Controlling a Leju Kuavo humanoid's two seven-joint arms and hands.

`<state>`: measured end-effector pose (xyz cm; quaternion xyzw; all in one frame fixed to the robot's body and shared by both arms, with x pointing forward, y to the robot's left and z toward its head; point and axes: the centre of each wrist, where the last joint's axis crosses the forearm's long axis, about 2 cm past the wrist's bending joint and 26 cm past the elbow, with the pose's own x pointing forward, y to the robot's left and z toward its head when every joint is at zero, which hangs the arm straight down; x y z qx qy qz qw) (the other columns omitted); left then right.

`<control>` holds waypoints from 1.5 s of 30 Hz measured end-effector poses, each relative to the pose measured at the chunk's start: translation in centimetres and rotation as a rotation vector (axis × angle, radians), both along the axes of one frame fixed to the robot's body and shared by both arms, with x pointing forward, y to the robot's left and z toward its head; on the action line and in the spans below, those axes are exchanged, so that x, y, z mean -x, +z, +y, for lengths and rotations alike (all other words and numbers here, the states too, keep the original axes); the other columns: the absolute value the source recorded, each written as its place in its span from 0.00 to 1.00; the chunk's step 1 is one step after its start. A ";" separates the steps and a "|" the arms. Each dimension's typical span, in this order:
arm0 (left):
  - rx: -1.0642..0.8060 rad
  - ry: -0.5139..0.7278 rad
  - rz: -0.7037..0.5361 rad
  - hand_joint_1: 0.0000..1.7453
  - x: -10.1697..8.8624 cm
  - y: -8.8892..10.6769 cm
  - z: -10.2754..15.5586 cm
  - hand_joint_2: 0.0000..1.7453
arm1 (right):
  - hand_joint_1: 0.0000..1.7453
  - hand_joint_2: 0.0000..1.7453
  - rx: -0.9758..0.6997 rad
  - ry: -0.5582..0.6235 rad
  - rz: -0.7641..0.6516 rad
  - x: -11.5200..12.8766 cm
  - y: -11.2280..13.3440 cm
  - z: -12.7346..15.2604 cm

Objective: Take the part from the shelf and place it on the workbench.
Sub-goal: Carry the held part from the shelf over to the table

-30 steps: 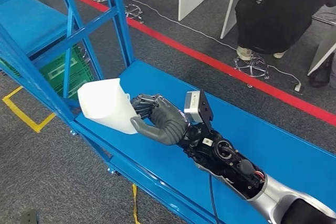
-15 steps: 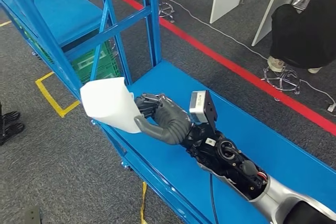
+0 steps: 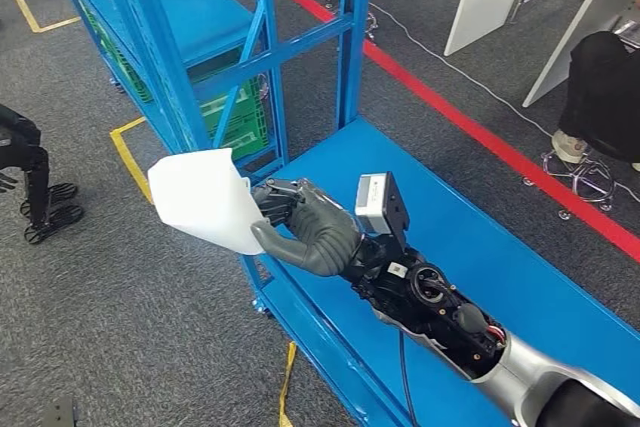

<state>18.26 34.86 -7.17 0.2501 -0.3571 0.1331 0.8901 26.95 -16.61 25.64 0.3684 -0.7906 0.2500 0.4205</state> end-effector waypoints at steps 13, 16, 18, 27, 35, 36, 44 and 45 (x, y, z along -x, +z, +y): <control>0.002 -0.001 -0.002 0.00 -0.1 0.0 -0.2 1.00 | 1.00 1.00 -0.001 -0.002 0.007 0.1 -0.2 0.0; -0.004 0.001 0.002 0.00 0.0 0.0 -0.1 1.00 | 1.00 1.00 -0.002 -0.003 0.005 0.1 -0.1 0.0; -0.006 0.002 0.000 0.00 -0.1 0.0 -0.1 1.00 | 1.00 1.00 -0.003 -0.003 0.004 0.1 -0.1 0.0; -0.024 0.004 -0.009 0.00 -0.2 0.1 -0.2 1.00 | 1.00 1.00 -0.004 -0.006 0.004 0.1 -0.1 0.0; -0.041 -0.028 -0.058 0.00 -0.1 0.0 -0.5 1.00 | 1.00 1.00 -0.005 -0.025 0.013 0.5 -0.3 -0.2; -0.038 -0.034 -0.059 0.00 -0.1 0.0 -0.6 1.00 | 1.00 1.00 -0.003 -0.029 0.020 0.6 -0.5 -0.3; 0.028 -0.066 -0.074 0.00 -0.5 0.1 -1.0 1.00 | 1.00 1.00 -0.001 -0.040 0.018 0.9 -0.3 -0.4; 0.033 -0.067 -0.075 0.00 -0.5 0.1 -0.8 1.00 | 1.00 1.00 -0.001 -0.042 0.018 0.9 -0.3 -0.4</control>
